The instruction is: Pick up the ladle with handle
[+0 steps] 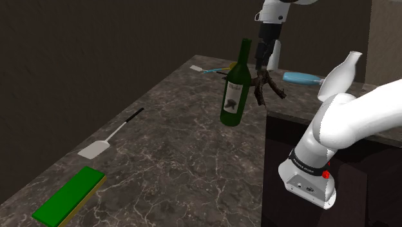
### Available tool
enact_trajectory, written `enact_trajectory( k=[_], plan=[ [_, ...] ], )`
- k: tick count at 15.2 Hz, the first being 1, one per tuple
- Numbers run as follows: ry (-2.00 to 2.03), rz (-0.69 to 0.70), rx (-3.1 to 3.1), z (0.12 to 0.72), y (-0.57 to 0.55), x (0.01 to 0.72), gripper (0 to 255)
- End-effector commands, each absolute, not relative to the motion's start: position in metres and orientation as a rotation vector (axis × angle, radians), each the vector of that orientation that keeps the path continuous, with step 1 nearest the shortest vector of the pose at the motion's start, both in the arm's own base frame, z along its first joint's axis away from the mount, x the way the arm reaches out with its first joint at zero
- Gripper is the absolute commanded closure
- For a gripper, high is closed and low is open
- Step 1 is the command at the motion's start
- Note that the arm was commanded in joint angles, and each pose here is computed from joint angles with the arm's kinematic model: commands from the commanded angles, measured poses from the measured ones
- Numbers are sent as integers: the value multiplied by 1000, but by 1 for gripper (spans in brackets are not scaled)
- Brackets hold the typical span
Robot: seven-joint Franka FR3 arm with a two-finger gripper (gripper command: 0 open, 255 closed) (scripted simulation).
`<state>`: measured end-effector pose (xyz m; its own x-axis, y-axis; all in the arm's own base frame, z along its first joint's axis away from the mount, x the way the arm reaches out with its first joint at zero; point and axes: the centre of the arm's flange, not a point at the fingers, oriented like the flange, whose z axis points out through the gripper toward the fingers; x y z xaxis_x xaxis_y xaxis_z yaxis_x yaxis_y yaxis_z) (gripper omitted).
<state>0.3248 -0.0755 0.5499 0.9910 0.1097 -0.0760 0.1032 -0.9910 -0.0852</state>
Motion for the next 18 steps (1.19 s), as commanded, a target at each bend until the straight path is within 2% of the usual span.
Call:
enact_trajectory(
  k=[1, 18],
  plan=[
    [-240, 109, -3035, 542, -100, 337, 0],
    [-799, -2, -2810, 470, -262, 490, 0]
  ],
)
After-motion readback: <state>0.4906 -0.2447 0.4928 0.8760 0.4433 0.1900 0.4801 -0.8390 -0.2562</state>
